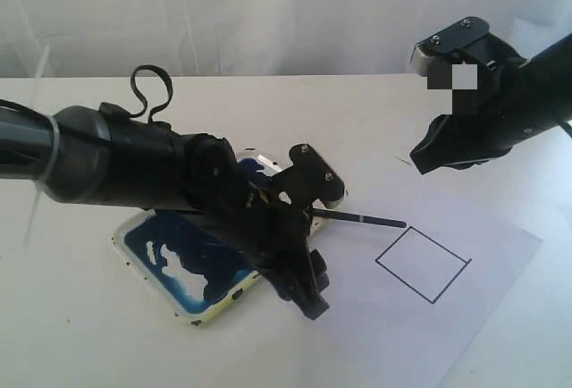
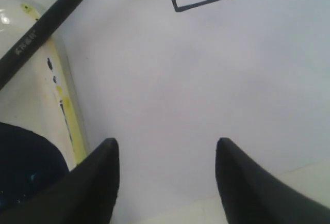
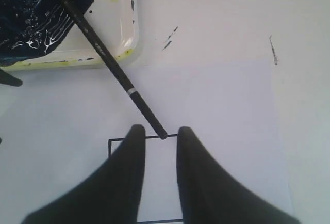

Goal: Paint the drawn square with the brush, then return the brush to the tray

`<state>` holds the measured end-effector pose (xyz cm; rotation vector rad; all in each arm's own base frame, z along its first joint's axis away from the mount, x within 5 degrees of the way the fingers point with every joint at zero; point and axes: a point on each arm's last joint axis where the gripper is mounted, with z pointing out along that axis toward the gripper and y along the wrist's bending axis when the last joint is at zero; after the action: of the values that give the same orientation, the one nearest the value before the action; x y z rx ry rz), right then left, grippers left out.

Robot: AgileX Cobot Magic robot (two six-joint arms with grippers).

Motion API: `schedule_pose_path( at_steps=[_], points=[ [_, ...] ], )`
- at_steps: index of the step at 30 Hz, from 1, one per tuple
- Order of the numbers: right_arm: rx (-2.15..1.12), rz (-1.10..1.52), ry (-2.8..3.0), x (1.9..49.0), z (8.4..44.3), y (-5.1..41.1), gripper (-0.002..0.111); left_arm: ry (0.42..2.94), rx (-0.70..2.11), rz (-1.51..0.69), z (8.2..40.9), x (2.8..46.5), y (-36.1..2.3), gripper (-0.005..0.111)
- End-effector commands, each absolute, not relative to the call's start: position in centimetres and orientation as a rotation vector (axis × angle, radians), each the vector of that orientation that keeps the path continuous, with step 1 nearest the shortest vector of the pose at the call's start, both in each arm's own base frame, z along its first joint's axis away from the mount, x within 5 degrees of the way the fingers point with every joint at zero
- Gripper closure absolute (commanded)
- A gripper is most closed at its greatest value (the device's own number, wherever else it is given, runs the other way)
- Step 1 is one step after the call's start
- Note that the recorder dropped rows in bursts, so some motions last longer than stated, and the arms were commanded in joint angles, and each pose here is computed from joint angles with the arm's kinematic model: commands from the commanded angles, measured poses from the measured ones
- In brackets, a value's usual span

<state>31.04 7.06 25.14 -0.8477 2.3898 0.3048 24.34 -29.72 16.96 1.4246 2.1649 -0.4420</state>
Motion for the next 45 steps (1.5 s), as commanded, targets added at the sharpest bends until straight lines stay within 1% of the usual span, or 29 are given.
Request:
schedule_pose_path(
  at_steps=[1,3,5,9,12,15,18,26,31,38,41,45],
  points=[
    [-0.872,0.292,2.373,31.3,25.1,7.1,0.077,2.162,1.455,-0.423,16.1,24.4,-30.0,0.048],
    [-0.874,0.29,2.371,31.3,25.1,7.1,0.073,2.164,1.456,-0.421,16.0,24.4,-30.0,0.048],
    [-0.896,0.283,2.361,31.3,25.1,7.1,0.071,2.166,1.456,-0.42,15.9,24.4,-30.1,0.048],
    [-0.897,0.285,2.363,31.3,25.1,7.1,0.071,2.165,1.458,-0.417,15.8,24.4,-30.0,0.048],
    [-0.894,0.302,2.379,31.4,24.7,7.2,0.071,2.218,1.403,-0.435,15.5,24.5,-30.1,0.048],
    [-0.94,0.384,2.375,31.7,23.6,7.8,0.071,2.267,1.368,-0.44,14.6,24.5,-30.1,0.048],
    [-0.994,0.462,2.354,32.0,22.6,8.3,0.071,2.307,1.315,-0.455,14.5,24.6,-30.1,0.048],
    [-1.058,0.428,2.325,32.3,22.0,8.3,0.071,2.333,1.335,-0.434,13.2,24.6,-30.1,0.048],
    [-1.061,0.415,2.317,32.4,22.0,8.3,0.071,2.282,1.422,-0.414,13.2,24.5,-30.1,0.048],
    [-1.108,0.399,2.291,32.4,22.0,8.3,0.071,2.279,1.43,-0.413,13.2,24.5,-30.1,0.048],
    [-1.124,0.418,2.308,32.5,21.4,8.4,0.071,2.279,1.43,-0.413,13.2,24.5,-30.1,0.048],
    [-1.225,0.424,2.283,32.5,20.4,9.0,0.071,2.28,1.431,-0.413,13.2,24.5,-30.1,0.048]
  ],
)
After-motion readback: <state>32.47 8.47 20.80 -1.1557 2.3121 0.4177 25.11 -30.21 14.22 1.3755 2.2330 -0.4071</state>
